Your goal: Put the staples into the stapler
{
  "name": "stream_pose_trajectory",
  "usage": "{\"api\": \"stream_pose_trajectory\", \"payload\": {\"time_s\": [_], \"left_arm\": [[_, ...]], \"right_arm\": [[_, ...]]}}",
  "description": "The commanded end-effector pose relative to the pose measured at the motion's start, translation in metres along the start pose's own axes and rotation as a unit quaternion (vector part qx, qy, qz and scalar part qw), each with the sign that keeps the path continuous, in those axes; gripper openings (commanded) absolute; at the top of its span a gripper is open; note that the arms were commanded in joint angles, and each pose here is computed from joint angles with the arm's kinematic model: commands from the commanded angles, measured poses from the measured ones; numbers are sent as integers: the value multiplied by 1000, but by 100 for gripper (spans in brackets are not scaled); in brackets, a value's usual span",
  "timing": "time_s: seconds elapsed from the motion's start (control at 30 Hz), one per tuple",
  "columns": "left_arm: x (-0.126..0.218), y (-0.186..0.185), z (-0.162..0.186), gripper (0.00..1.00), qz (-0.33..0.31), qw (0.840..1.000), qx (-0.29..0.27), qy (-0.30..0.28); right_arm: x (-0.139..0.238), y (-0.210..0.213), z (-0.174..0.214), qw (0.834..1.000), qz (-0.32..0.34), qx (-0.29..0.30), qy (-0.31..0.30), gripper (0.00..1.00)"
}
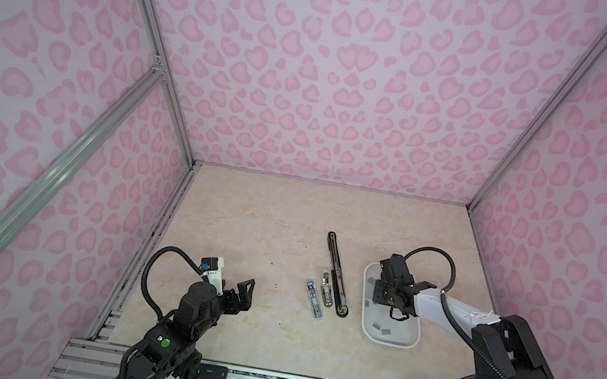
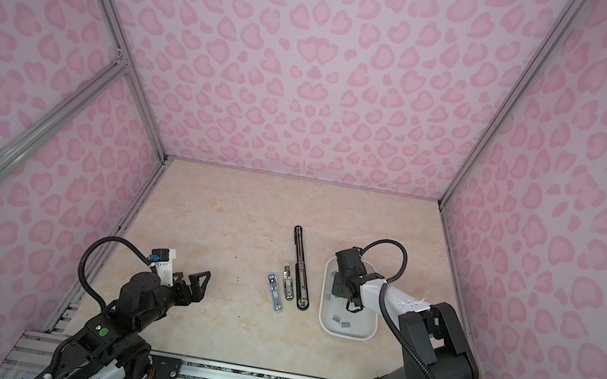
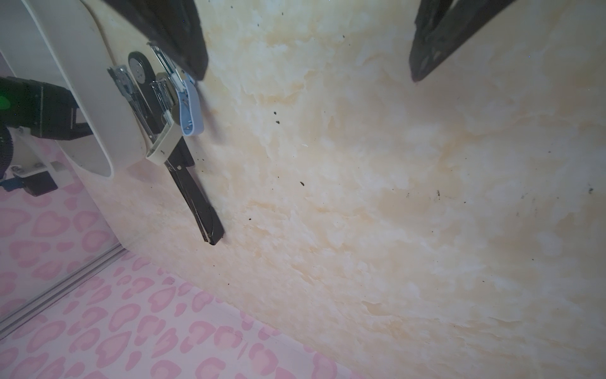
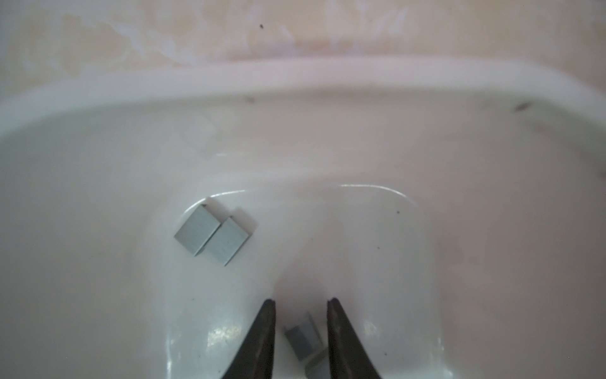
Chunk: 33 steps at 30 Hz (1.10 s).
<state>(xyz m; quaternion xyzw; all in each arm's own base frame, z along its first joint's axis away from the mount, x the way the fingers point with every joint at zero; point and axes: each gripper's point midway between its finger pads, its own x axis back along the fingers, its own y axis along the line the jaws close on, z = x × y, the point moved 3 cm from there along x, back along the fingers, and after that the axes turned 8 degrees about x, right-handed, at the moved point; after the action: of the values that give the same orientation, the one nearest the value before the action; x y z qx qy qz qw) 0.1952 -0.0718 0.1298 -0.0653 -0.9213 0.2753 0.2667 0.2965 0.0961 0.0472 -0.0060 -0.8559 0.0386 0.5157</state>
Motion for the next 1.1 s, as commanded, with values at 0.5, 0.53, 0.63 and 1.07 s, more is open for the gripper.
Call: {"api": "stream_pose_trajectory", "payload": {"time_s": [0.5,0.53,0.63,1.07], "left_arm": [[0,-3,-3,97,8,1000,-4,-5],[1,-4,-4,97,9,1000,-3,-6],[0,-4,-3,97,8,1000,-4,-5],[1,-4,-3,97,10,1000,-4,-6]], "right_arm": [[-2,-17,6,999,38,-28,10,26],[-2,-16,6,999,35,-27,10,25],[-1,-15,6,999,29,-29,10,25],[-4,-13,8,999,24,-36,13,21]]}}
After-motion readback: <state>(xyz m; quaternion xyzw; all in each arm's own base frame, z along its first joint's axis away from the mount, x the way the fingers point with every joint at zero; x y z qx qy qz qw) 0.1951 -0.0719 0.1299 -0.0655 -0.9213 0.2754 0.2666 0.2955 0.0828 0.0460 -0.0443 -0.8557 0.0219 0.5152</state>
